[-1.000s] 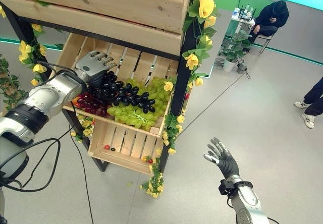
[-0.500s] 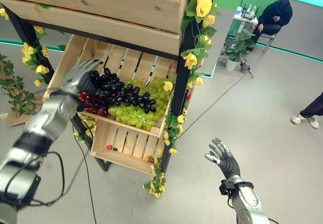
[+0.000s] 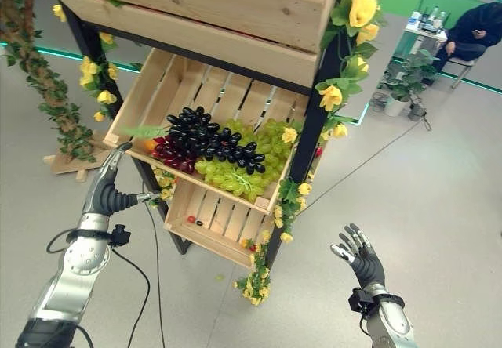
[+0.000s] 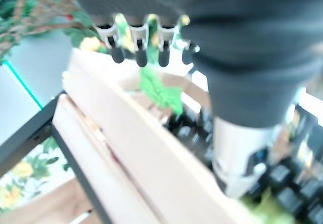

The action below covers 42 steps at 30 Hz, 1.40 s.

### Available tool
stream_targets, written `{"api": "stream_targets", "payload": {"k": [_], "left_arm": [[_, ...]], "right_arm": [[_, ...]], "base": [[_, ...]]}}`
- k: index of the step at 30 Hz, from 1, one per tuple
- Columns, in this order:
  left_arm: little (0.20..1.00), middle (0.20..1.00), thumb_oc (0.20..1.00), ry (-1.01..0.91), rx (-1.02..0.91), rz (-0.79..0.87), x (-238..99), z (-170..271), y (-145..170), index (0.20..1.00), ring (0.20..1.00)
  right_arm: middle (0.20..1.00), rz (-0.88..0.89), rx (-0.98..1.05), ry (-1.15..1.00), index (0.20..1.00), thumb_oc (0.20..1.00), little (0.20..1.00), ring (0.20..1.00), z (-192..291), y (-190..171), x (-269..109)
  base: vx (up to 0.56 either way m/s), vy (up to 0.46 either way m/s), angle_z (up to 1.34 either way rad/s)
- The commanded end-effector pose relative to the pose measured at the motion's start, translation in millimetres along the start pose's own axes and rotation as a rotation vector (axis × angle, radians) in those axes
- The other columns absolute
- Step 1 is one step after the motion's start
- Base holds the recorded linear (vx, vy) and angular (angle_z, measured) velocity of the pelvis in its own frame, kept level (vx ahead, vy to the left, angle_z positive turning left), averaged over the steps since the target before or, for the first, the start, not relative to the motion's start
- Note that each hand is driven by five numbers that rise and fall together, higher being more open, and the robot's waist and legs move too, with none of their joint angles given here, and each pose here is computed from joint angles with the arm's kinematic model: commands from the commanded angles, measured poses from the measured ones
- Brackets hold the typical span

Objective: Pick up the fruits from the basket on one side to the basket on the other side

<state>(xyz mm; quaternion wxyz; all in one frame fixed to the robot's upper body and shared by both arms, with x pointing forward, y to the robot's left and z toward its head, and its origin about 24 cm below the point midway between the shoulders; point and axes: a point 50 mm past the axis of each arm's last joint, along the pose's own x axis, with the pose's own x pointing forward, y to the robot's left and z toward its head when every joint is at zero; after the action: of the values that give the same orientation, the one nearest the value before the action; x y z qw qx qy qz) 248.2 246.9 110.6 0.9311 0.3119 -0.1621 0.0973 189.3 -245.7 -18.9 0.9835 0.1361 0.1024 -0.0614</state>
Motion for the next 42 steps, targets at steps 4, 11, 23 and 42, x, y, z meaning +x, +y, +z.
{"api": "stream_targets", "payload": {"k": [4,11,23,42], "left_arm": [[1.0,1.0,1.0,-0.025,-0.489,0.054,-26,2,13,1.0,1.0],[1.0,1.0,1.0,0.046,-0.622,-0.012,-50,-8,5,1.0,1.0],[1.0,1.0,1.0,0.054,-0.614,-0.095,-51,-5,-6,1.0,1.0],[1.0,1.0,1.0,-0.025,-0.503,-0.056,-45,5,3,1.0,1.0]], "right_arm": [[1.0,-0.028,0.019,-0.245,1.0,1.0,1.0,1.0,43,-2,9],[1.0,-0.066,0.04,-0.275,1.0,1.0,1.0,1.0,44,-9,2],[1.0,-0.1,0.026,-0.352,1.0,1.0,1.0,1.0,61,-13,3],[1.0,-0.166,-0.043,-0.435,1.0,1.0,1.0,1.0,84,-22,4]], "base": [[-0.02,-0.014,0.07],[-0.02,-0.054,0.23],[-0.04,-0.107,0.23],[-0.22,0.115,0.11]]}}
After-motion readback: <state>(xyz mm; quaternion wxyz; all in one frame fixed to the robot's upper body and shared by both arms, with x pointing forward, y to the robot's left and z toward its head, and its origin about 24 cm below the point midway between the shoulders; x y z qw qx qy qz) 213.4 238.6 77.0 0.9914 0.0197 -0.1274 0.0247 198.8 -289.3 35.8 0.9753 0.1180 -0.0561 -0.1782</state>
